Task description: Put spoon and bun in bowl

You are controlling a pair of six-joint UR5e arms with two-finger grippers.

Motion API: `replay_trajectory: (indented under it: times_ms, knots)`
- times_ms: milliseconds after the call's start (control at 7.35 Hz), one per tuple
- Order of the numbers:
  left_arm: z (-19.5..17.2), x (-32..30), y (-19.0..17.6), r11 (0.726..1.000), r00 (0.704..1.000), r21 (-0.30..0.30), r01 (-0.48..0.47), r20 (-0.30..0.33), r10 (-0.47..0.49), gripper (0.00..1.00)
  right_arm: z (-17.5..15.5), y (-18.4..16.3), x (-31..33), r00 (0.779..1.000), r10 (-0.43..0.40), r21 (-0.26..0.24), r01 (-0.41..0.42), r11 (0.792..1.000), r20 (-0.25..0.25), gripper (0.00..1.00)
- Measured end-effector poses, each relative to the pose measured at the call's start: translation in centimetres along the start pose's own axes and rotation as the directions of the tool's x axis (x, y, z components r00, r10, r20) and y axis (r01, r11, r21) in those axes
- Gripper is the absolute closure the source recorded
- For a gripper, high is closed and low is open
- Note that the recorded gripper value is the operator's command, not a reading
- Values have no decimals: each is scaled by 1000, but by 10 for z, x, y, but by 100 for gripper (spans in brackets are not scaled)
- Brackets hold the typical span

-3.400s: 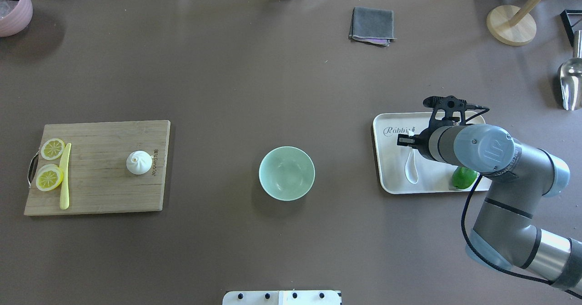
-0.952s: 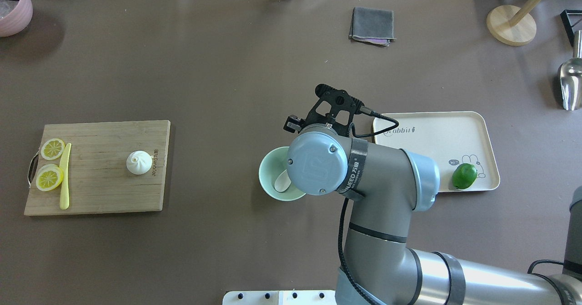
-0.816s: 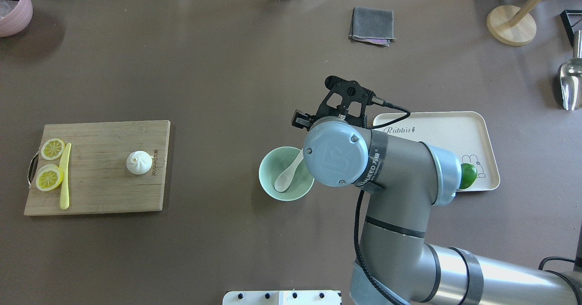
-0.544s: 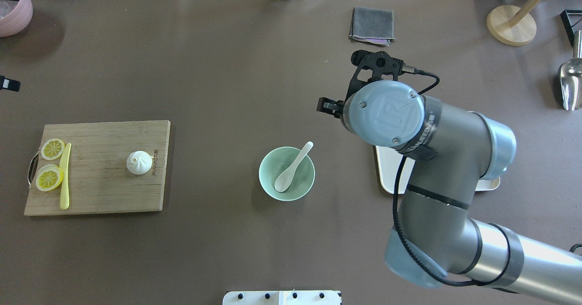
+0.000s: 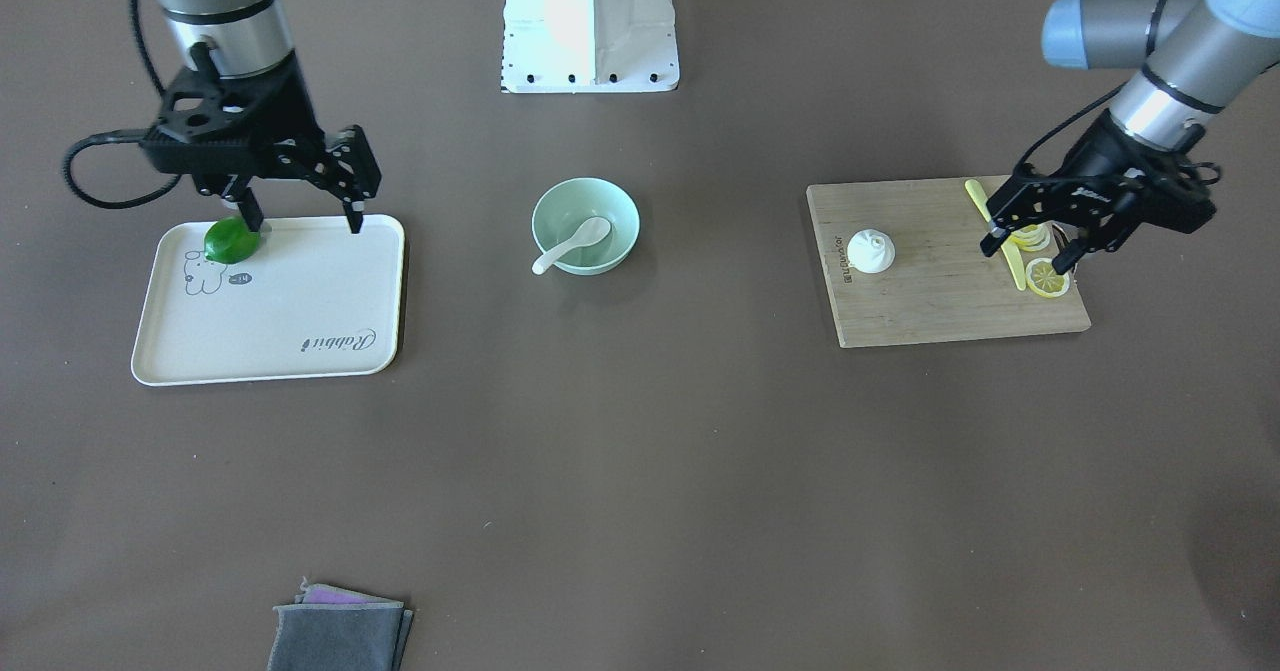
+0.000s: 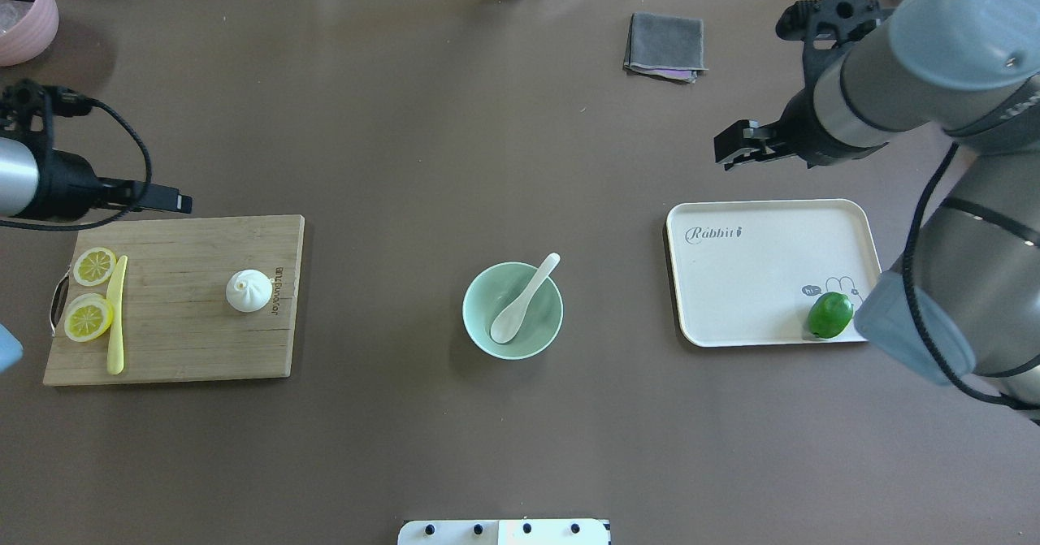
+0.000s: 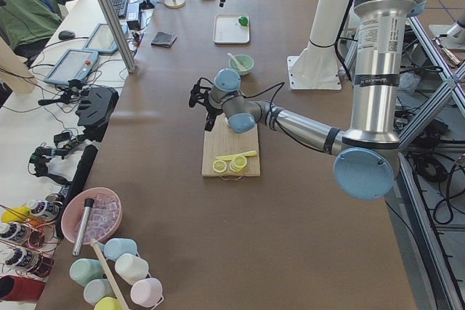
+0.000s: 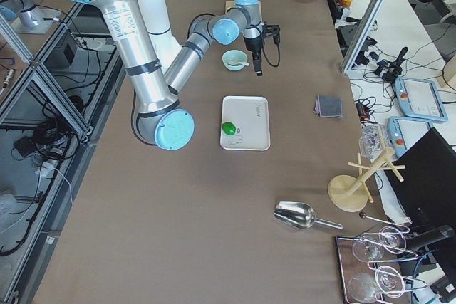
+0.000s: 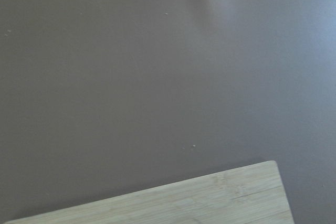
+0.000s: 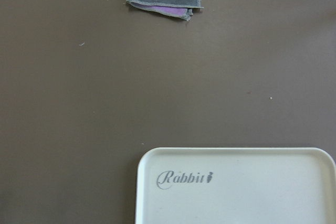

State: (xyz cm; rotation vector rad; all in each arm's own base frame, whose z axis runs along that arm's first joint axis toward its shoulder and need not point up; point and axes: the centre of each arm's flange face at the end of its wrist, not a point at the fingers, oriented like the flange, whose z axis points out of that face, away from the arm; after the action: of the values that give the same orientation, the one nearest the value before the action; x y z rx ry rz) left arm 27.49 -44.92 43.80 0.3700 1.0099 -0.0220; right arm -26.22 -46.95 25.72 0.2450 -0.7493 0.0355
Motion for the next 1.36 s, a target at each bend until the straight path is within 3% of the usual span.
replay_trajectory:
  times_ms: [272,544,816,1088,1224,1360]
  knots:
    - [43,44,42,1000,999,8,-28,37,27,2,-14,-13,67,996,-78,-55,80,995,34,0]
    - [63,54,69,998,995,1,-63,73,62,3,-18,-14,88,995,-86,-69,89,994,44,0]
    - [74,61,90,996,992,-4,-91,92,91,29,-19,-13,92,995,-88,-70,91,993,45,0]
    - [80,66,101,994,990,-16,-107,91,108,86,-20,-13,94,995,-87,-68,90,994,44,0]
    - [80,67,103,994,990,-17,-109,90,110,100,-20,-14,95,995,-85,-68,87,994,43,0]
    - [79,68,103,994,990,-17,-111,87,113,100,-20,-14,95,996,-83,-67,86,994,42,0]
